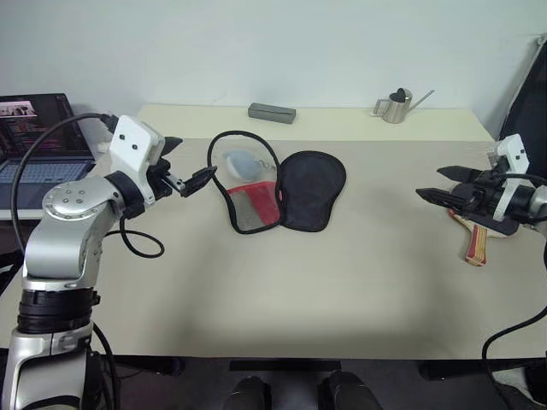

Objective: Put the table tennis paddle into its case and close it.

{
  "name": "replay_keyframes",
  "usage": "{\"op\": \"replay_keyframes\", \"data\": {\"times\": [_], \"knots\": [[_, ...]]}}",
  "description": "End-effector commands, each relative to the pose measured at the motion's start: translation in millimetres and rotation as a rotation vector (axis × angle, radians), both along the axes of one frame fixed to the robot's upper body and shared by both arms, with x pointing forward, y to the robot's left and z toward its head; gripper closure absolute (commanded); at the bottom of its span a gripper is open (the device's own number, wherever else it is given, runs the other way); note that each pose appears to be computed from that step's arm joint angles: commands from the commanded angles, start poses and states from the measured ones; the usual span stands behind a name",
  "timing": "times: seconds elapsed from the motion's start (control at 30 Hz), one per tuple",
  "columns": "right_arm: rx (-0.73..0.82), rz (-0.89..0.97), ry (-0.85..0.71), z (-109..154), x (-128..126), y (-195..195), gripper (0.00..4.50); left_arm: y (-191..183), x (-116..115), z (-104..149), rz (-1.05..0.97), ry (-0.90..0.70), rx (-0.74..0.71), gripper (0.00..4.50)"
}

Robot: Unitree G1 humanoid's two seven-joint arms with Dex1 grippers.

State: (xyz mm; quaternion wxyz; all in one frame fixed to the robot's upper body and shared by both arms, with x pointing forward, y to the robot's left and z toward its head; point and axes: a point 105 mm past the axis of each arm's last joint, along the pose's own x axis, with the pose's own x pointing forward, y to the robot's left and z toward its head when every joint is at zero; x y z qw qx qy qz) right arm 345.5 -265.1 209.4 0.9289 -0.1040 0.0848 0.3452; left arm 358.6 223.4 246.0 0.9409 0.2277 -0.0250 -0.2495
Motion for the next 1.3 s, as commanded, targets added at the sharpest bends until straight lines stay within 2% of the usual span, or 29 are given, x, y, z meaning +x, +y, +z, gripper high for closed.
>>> {"op": "replay_keyframes", "data": {"times": [0.03,0.1,0.2,0.4,0.63,0.73,0.93,1.17,1.3], "knots": [[-0.03,-0.034,-0.045,18,-10,-14,0.02,20,7,-7,0.105,0.016,0.044,0.0],[-0.034,-0.038,-0.041,16,-13,-17,0.02,22,9,-14,0.117,0.019,0.07,0.0],[-0.009,-0.048,-0.057,22,-17,-13,0.02,15,10,-10,0.091,0.006,0.007,0.0],[-0.016,-0.043,-0.043,25,-23,-10,0.02,3,-1,-10,-0.08,0.048,-0.042,0.0],[-0.024,0.018,-0.009,25,-39,3,0.02,29,-6,-15,-0.099,0.116,-0.031,0.0],[-0.022,0.026,-0.01,26,-47,6,0.02,37,-1,-18,-0.084,0.13,-0.038,0.0],[0.002,0.071,0.0,18,-54,25,0.02,31,15,-18,-0.091,0.109,-0.062,0.0],[0.063,0.12,-0.015,17,-43,52,0.02,23,6,-21,-0.201,0.137,-0.092,0.0],[0.131,0.135,-0.01,23,-33,67,0.02,17,-4,-24,-0.292,0.165,-0.054,0.0]]}}
